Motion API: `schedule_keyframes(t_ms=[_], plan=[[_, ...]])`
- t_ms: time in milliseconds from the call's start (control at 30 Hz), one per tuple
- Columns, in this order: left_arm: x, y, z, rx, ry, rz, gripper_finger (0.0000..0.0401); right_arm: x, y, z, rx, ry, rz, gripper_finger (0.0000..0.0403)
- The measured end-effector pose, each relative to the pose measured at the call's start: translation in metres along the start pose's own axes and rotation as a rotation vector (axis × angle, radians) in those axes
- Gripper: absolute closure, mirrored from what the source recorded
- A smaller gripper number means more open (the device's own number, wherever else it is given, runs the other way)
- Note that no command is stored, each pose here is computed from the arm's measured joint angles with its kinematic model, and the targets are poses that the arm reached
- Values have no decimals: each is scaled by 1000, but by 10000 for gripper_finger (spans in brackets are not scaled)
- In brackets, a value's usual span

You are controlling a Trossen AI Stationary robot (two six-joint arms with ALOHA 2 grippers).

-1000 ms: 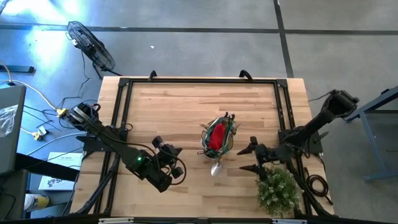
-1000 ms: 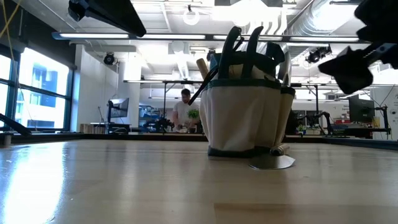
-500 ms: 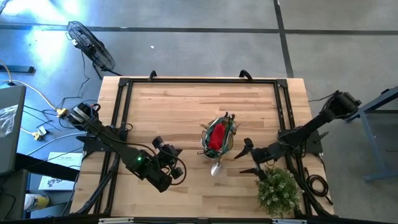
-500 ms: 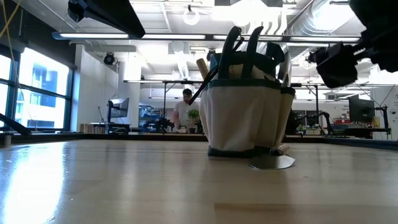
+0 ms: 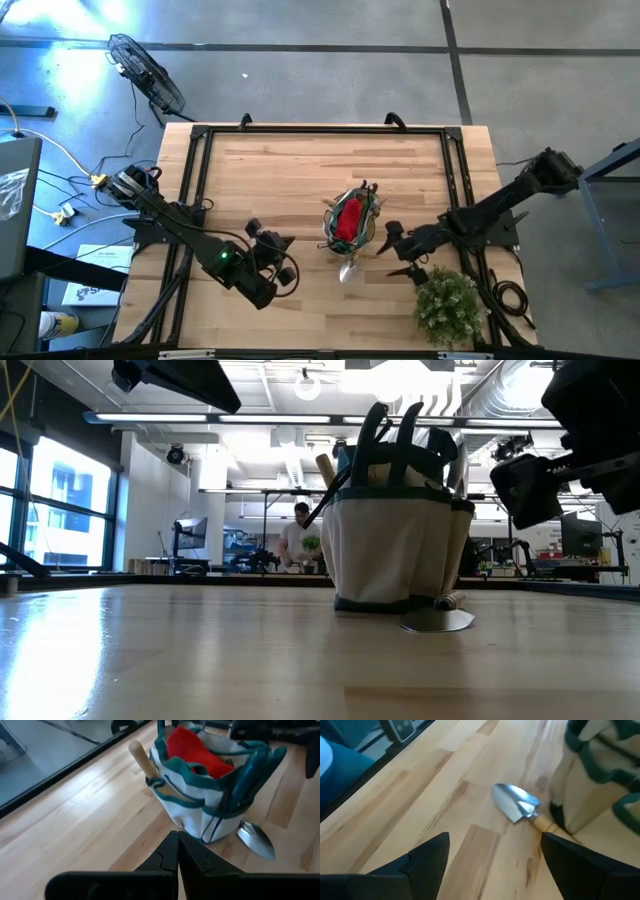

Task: Pick & Place Garden tools in Gardening bag
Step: Put the brown trowel into the green gardening bag

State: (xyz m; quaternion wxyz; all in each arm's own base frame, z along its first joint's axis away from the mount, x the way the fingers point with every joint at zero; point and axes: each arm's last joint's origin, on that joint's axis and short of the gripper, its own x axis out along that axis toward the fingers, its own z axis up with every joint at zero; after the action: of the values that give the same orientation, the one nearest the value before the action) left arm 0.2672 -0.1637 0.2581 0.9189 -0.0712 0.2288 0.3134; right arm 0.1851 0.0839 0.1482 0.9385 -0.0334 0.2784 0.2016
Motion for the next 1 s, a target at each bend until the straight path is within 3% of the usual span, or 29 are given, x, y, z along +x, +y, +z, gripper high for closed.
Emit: schedule_keyframes(t_ms=[500, 833, 1000], plan=[[0, -8, 8, -114, -116, -1, 401, 1, -15, -2, -103, 5, 184, 98], [0, -9, 10, -149, -142, -1, 401, 9, -30, -10, -133, 60, 56, 98], [2, -6, 7, -147, -83, -6, 401, 21, -26, -18, -191, 112, -16, 98]])
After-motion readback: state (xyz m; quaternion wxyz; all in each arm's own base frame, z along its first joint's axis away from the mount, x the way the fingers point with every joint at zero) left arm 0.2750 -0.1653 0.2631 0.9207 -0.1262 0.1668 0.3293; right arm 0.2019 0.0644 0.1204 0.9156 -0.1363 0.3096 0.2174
